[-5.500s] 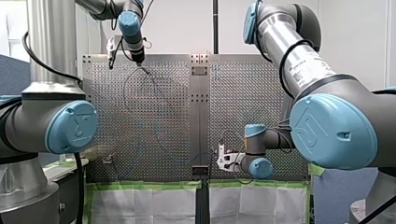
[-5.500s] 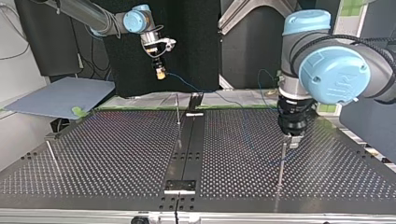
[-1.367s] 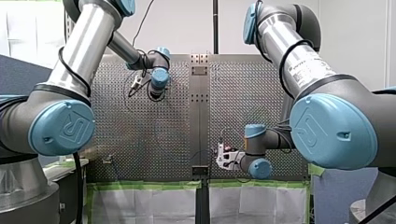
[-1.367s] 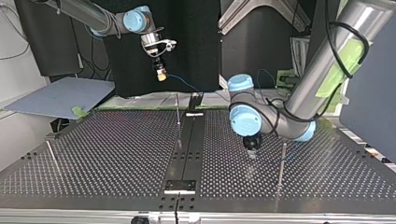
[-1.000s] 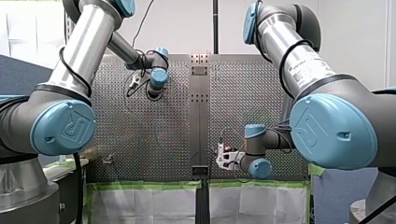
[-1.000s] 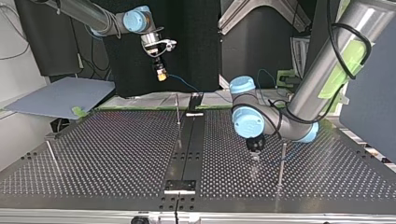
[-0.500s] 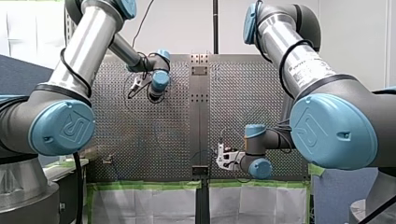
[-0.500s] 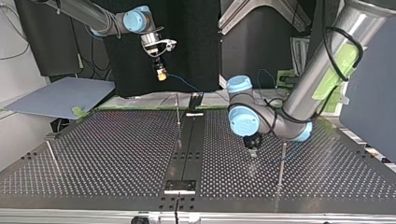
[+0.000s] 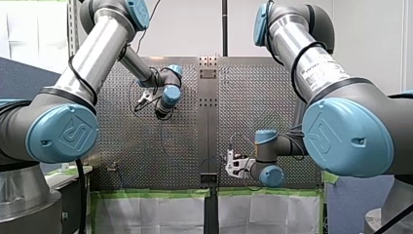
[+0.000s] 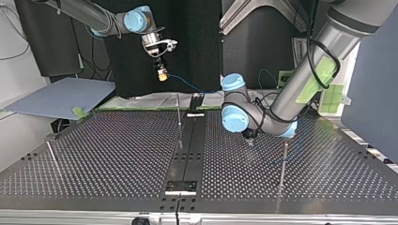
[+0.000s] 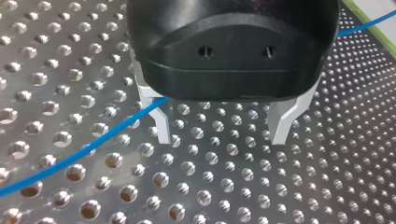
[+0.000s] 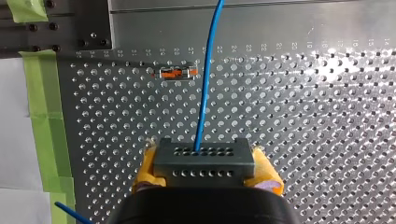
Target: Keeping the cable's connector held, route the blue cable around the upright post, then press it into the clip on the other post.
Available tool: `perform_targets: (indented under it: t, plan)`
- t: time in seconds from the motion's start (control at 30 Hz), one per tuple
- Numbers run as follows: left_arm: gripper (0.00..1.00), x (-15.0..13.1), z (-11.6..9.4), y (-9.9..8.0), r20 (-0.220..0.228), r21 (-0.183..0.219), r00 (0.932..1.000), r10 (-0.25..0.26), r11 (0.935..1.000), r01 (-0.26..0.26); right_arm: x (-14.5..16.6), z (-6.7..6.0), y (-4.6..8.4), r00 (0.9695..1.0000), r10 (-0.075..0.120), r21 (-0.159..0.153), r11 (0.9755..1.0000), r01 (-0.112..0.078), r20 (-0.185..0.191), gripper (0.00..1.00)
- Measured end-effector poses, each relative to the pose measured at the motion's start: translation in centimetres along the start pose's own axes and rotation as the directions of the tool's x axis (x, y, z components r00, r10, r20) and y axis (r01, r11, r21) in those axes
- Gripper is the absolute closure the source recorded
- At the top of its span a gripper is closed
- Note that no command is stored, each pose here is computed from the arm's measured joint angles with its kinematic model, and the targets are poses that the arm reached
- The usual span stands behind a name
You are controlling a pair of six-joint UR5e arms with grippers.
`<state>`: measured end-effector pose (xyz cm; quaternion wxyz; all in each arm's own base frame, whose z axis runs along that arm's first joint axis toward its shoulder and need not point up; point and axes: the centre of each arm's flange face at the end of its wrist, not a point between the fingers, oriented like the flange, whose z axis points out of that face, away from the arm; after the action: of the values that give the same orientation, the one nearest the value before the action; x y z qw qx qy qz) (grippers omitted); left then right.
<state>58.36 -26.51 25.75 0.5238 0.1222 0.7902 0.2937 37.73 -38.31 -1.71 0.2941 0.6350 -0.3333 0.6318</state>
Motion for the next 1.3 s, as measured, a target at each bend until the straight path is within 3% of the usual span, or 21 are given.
perform_targets:
  t: [0.3, 0.47, 0.7, 0.87, 1.3]
  plan:
    - [0.01, 0.9, 0.0, -0.5, -0.035, 0.000, 0.9984, 0.044, 0.9990, -0.044, 0.0, 0.0, 0.0, 1.0000, 0.000, 0.000, 1.0000, 0.000, -0.001, 1.00]
    - [0.01, 2.9, 0.3, -2.5, -0.083, 0.010, 0.9904, 0.111, 0.9938, -0.110, 0.0, 0.0, 0.0, 1.0000, 0.000, 0.000, 1.0000, 0.000, -0.001, 1.00]
    - [0.01, 5.7, 0.9, -5.3, -0.135, 0.031, 0.9767, 0.167, 0.9859, -0.165, 0.0, 0.0, 0.0, 1.0000, 0.000, 0.000, 1.0000, 0.000, -0.001, 1.00]
    - [0.01, 6.4, 1.0, -5.8, -0.151, 0.040, 0.9716, 0.183, 0.9831, -0.179, 0.0, 0.0, 0.0, 1.0000, 0.000, 0.001, 1.0000, 0.000, -0.001, 1.00]
    - [0.01, 6.6, 0.8, -5.9, -0.159, 0.035, 0.9701, 0.183, 0.9831, -0.180, 0.0, 0.0, -0.2, 1.0000, 0.001, 0.013, 0.9999, -0.001, -0.003, 1.00]
